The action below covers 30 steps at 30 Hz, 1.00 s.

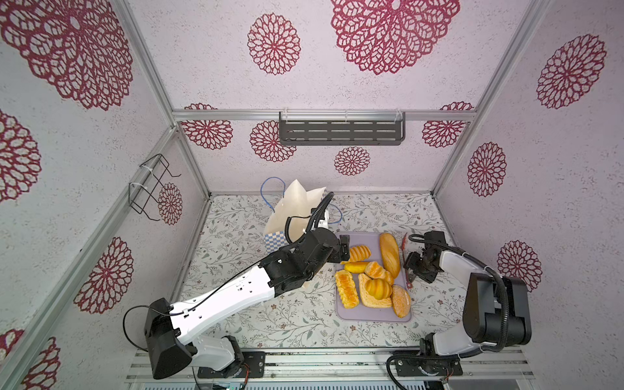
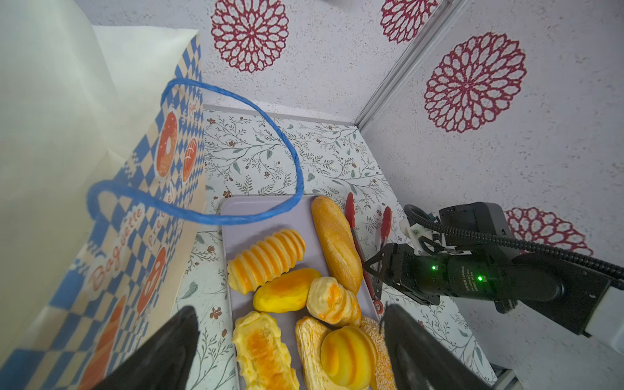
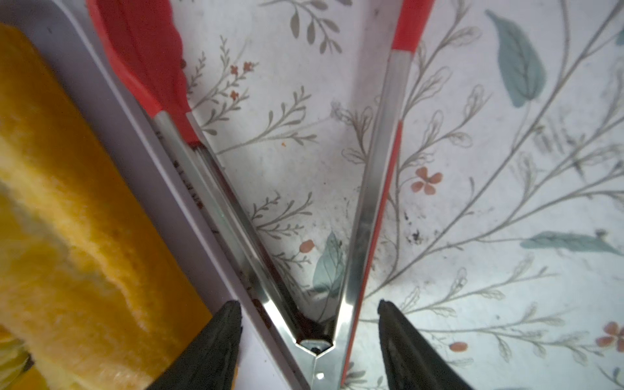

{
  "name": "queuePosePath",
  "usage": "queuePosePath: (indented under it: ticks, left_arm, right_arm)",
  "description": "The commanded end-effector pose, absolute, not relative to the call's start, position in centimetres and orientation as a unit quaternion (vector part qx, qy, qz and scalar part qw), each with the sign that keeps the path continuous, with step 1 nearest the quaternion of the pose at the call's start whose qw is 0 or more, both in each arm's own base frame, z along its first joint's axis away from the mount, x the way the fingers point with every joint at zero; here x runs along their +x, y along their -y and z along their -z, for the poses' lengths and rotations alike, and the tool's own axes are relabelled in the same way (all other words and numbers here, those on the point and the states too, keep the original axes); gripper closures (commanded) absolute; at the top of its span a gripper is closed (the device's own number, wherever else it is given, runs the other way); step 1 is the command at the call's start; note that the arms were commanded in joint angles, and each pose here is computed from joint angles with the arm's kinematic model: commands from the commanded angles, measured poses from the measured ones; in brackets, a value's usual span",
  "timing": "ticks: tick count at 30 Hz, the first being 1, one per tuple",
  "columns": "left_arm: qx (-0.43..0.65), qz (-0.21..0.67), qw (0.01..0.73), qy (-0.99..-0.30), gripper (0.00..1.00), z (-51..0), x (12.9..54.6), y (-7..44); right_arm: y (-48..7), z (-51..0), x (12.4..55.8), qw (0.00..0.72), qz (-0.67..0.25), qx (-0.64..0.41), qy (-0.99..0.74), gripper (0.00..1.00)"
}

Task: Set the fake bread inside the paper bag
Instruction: 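Lower the right gripper over the red tongs beside the tray, then close the right gripper around the tongs' metal hinge end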

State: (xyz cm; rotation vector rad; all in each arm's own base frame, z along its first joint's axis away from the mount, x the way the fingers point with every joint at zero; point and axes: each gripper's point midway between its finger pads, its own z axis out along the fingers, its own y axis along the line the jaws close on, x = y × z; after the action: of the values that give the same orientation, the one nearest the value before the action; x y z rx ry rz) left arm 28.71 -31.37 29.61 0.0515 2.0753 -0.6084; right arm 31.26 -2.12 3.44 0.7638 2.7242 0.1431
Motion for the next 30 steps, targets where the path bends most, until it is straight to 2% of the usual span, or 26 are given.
queuePosePath:
  ticks: [1, 9, 21, 25, 30]
  left_arm:
    - [0.000, 0.258, 0.483, -0.836, 0.11, -30.7, 28.9, 30.4]
    - [-0.008, 0.261, 0.484, -0.835, 0.11, -30.6, 28.8, 29.7]
    - [-0.011, 0.263, 0.486, -0.833, 0.11, -30.6, 28.5, 29.0]
    - [-0.012, 0.265, 0.487, -0.832, 0.11, -30.7, 28.5, 28.9]
    - [-0.016, 0.265, 0.487, -0.832, 0.11, -30.5, 28.4, 28.6]
  right_arm:
    - [2.7, -3.7, 31.8, 0.158, -0.031, 0.256, -0.953, 0.34]
    - [3.3, -3.0, 31.8, 0.144, -0.009, 0.254, -0.956, 0.34]
    - [6.9, -4.4, 31.7, 0.166, 0.020, 0.292, -0.942, 0.37]
    - [7.0, -4.1, 32.7, 0.154, 0.019, 0.278, -0.948, 0.30]
    - [7.3, -3.7, 33.8, 0.141, 0.026, 0.261, -0.955, 0.29]
